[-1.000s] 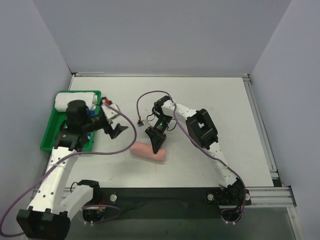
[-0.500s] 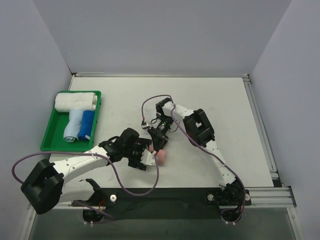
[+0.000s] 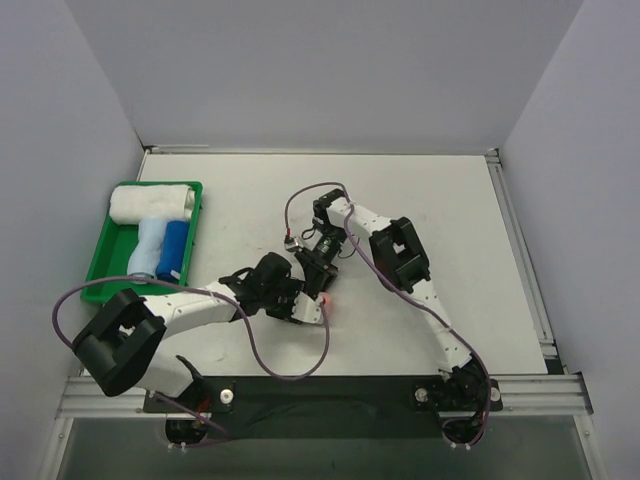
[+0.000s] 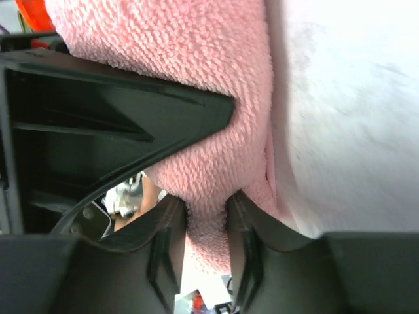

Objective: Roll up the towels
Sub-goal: Place the rolled towel into the container

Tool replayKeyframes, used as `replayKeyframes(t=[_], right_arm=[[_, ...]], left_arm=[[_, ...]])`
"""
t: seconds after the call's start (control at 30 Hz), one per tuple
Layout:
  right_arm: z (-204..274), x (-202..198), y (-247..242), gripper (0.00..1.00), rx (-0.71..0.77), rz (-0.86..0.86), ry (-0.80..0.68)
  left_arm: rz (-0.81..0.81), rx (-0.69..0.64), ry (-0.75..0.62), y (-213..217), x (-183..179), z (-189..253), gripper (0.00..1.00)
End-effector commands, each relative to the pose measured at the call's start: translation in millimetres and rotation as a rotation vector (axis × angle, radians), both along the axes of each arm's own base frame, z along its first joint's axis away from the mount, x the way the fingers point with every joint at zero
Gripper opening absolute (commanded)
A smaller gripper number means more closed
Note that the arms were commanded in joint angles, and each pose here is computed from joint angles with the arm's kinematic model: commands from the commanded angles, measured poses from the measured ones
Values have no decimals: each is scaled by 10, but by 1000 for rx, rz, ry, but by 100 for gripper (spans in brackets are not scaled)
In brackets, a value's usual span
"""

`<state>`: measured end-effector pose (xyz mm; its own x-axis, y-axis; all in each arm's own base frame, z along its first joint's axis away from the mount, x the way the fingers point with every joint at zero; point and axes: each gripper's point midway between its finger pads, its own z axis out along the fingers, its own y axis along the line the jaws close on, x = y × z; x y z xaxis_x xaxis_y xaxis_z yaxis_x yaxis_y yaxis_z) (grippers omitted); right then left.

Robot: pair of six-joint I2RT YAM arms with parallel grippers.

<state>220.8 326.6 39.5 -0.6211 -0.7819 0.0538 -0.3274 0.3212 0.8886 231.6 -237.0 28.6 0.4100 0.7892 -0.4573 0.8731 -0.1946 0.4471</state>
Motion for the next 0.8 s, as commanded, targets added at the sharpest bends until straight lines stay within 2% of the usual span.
replayKeyframes(t=[0.0, 0.1, 0.2, 0.23, 0.47, 0.77], right_arm=[[-4, 484, -34, 33, 15, -95, -143], [300, 809, -128, 52, 30, -230, -179], [611, 974, -313, 57, 62, -311, -231], [737, 854, -392, 68, 80, -336, -200], [757, 489, -598, 70, 121, -421, -251], [485, 241, -398, 68, 120, -376, -270]], left_arm=[[10, 64, 214, 54, -302, -159, 54], [51, 95, 351, 81, -427, -165, 49], [109, 123, 438, 110, -427, -168, 44], [132, 122, 459, 115, -408, -188, 44], [339, 52, 641, 137, -166, -180, 43], [412, 11, 724, 119, -76, -184, 44]])
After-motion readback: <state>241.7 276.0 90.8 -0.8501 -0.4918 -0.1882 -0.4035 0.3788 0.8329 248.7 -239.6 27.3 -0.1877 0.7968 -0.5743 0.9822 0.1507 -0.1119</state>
